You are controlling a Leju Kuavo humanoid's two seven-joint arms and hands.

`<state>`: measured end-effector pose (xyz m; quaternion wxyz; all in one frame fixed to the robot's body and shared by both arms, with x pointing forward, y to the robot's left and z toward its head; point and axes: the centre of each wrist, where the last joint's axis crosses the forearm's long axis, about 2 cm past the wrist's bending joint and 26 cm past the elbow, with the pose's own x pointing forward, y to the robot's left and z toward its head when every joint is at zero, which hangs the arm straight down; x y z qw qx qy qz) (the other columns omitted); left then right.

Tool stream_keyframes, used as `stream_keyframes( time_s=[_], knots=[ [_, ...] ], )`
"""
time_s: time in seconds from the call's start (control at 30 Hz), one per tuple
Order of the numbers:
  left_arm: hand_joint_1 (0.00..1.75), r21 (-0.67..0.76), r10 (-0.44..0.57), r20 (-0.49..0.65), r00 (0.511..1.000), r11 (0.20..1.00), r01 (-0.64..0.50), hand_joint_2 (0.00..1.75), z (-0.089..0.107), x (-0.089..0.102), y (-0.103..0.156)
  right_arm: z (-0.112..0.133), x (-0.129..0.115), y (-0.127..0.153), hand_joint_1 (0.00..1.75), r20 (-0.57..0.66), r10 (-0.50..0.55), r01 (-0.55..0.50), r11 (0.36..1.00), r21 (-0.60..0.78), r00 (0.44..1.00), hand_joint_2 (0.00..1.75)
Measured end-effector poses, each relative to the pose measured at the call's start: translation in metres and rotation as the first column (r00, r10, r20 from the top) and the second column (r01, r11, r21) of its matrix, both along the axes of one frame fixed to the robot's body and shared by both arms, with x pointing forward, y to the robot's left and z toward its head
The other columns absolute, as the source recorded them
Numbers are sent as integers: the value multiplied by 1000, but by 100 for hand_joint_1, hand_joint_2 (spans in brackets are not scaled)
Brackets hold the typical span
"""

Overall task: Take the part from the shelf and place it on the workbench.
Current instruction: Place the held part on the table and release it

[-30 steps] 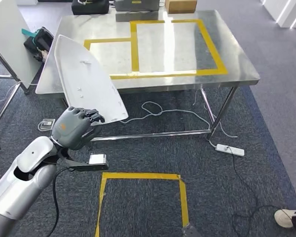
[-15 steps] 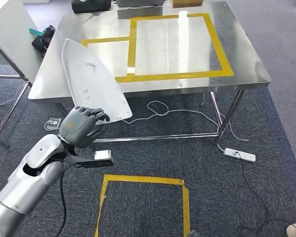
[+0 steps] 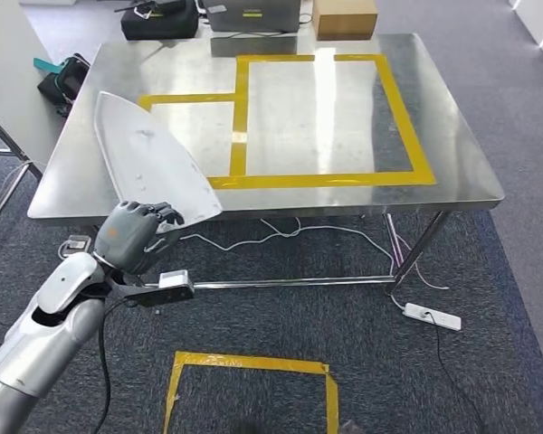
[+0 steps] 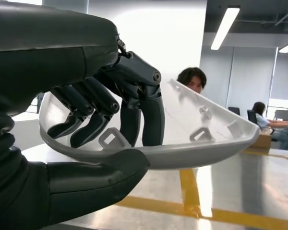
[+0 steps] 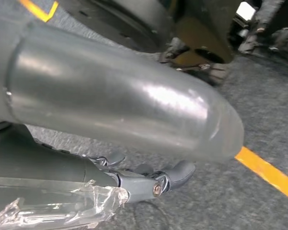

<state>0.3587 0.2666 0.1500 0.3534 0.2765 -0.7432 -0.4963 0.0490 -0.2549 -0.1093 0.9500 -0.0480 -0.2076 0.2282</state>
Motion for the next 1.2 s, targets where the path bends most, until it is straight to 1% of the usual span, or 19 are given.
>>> stream_keyframes(
  time_s=[0.17,0.4,0.57,0.73,0.9,1.07,1.2],
  knots=[
    [175,-15,1,-19,1000,1000,-1,175,-7,-3,2,0,1,-1,0,2,-2,2,1000,-4,1000,0],
    [175,-104,-1,-67,998,995,-7,175,-19,-12,7,-1,-7,-3,0,-10,-4,4,1000,-16,1000,0],
    [175,-160,19,-79,997,987,-32,175,-19,-11,13,-1,-4,-2,0,-3,-3,3,1000,-14,1000,0],
    [175,-192,16,-128,992,981,-40,175,-23,-13,15,-1,-7,-2,0,-8,-3,3,1000,-14,1000,0],
    [175,-194,16,-136,991,980,-42,175,-23,-13,16,-1,-7,-2,0,-9,-3,2,1000,-14,1000,0],
    [175,-181,16,-130,991,983,-39,175,-12,-3,17,0,-3,-2,0,-1,-1,1,1000,-13,1000,0],
    [175,-176,17,-132,991,984,-40,175,-11,-2,17,0,-1,-2,0,2,1,-1,1000,-13,1000,0]
  ],
)
